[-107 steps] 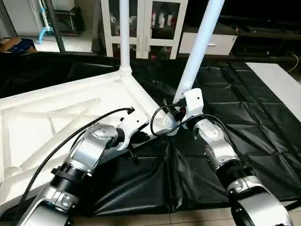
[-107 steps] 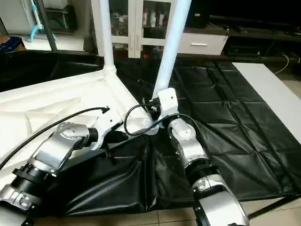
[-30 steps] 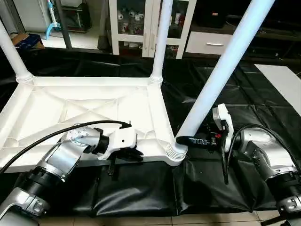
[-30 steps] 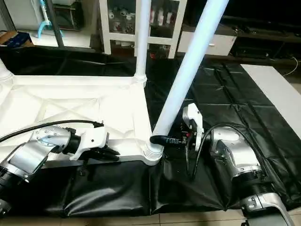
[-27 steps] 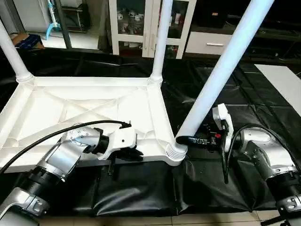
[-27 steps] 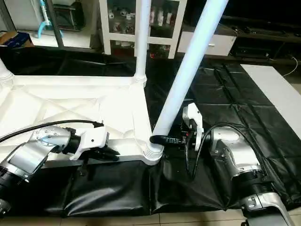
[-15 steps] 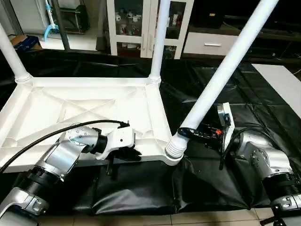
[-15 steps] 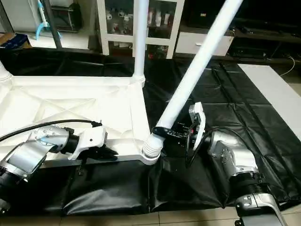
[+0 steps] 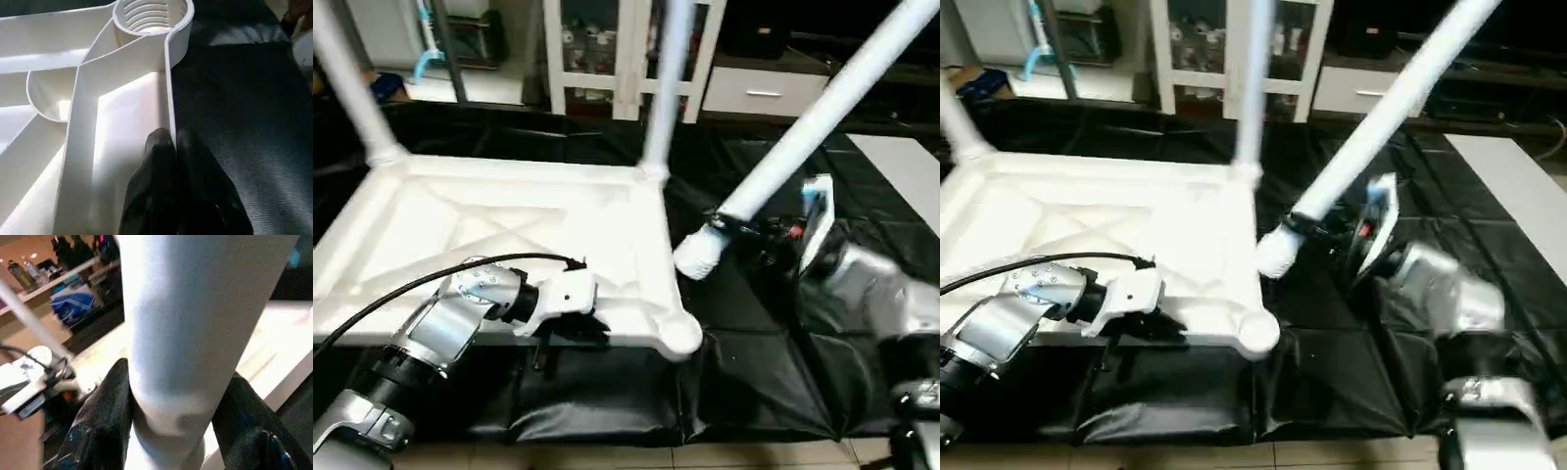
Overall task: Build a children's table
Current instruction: Insert table leg to table base
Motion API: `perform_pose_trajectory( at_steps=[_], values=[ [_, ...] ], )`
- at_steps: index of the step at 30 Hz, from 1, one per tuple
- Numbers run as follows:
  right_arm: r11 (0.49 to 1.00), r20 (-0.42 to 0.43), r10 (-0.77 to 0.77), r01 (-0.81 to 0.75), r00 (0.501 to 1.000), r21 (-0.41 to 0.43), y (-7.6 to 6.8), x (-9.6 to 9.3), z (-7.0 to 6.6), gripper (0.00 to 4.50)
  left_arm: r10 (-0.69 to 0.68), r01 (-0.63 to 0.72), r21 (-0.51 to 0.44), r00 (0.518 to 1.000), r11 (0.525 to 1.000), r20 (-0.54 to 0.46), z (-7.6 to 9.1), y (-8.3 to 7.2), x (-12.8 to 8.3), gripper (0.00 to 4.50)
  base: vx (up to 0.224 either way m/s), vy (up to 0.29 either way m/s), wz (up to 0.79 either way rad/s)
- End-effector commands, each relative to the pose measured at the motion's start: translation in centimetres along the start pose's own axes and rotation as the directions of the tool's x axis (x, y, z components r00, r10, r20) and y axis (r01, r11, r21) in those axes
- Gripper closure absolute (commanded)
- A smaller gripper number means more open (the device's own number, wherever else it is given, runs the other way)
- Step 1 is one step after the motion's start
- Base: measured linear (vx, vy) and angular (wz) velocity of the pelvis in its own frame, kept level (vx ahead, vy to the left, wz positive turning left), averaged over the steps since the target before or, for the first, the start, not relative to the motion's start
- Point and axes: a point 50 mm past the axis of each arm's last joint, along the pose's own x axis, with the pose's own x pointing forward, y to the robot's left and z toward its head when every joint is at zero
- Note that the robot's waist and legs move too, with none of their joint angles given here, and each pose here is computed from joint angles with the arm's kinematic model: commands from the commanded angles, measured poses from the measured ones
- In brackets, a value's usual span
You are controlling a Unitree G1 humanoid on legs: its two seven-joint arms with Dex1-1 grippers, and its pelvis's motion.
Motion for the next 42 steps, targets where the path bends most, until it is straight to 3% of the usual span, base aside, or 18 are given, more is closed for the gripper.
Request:
perform_pose_trajectory(
  at_steps=[1, 5, 10, 13, 15, 16, 17, 20, 24, 28, 35, 42],
  values=[
    [0.999, -0.028, -0.008, 0.01, 1.0, 0.05, -0.2, -0.4, -0.4, 2.66, -0.035, 0.033, 0.055, 0.999, 0.998, 0.031, 1.1, -0.2, 0.5, 4.5, 0.0, 0.0, 0.0],
    [0.994, 0.006, 0.006, -0.006, 1.0, 0.106, 0.0, -0.6, -0.1, 2.66, -0.025, 0.024, 0.055, 0.999, 0.998, 0.031, 1.0, -0.1, 0.4, 4.5, 0.0, 0.0, 0.0],
    [0.992, -0.049, 0.083, -0.079, 0.995, 0.095, 1.2, -0.2, -0.4, 2.66, -0.012, 0.011, 0.065, 1.0, 0.998, 0.02, 1.0, 0.1, 0.3, 4.5, 0.0, 0.0, 0.0],
    [0.994, -0.07, 0.09, -0.086, 0.993, 0.064, 1.5, 0.1, -0.4, 2.66, 0.02, -0.022, 0.078, 1.0, 0.997, 0.019, 1.1, 0.4, 0.5, 4.5, 0.0, 0.0, 0.0],
    [0.998, -0.102, 0.041, -0.045, 0.994, -0.032, 1.3, 0.6, -0.5, 2.66, 0.117, -0.117, 0.065, 0.993, 0.991, 0.015, 1.4, 1.5, 0.5, 4.5, 0.0, 0.0, 0.0],
    [0.998, -0.102, 0.04, -0.044, 0.994, -0.033, 1.3, 0.6, -0.5, 2.66, 0.118, -0.118, 0.064, 0.993, 0.991, 0.015, 1.4, 1.6, 0.5, 4.5, 0.0, 0.0, 0.0],
    [0.998, -0.103, 0.026, -0.033, 0.994, -0.062, 1.3, 0.7, -0.4, 2.66, 0.121, -0.122, 0.059, 0.993, 0.991, 0.015, 1.5, 1.7, 0.4, 3.94, 0.0, 0.0, 0.0],
    [0.995, -0.093, 0.026, -0.034, 0.995, -0.09, 1.5, 1.1, -0.3, 2.66, 0.123, -0.122, 0.072, 0.992, 0.99, -0.01, 1.5, 1.9, 0.0, 3.93, 0.0, 0.0, 0.0],
    [0.993, -0.08, 0.023, -0.032, 0.997, -0.115, 1.8, 1.1, -0.2, 2.66, 0.126, -0.122, 0.104, 0.992, 0.987, -0.031, 1.4, 2.0, -0.4, 3.54, 0.0, 0.0, 0.0],
    [0.992, -0.065, 0.016, -0.024, 0.998, -0.122, 1.8, 0.9, 0.1, 2.66, 0.104, -0.103, 0.087, 0.994, 0.991, -0.009, 1.7, 2.0, -0.4, 3.54, 0.0, 0.0, 0.0],
    [0.99, -0.071, 0.007, -0.017, 0.997, -0.14, 1.9, 0.8, -0.7, 2.66, 0.044, -0.046, 0.041, 0.998, 0.998, 0.036, 2.3, 1.9, 0.6, 3.54, 0.0, 0.0, 0.0],
    [0.989, -0.073, -0.007, -0.004, 0.997, -0.15, 2.1, 0.6, -1.0, 2.66, 0.079, -0.081, 0.036, 0.996, 0.996, 0.049, 2.3, 2.2, 1.4, 2.85, 0.0, 0.0, 0.0]
  ],
)
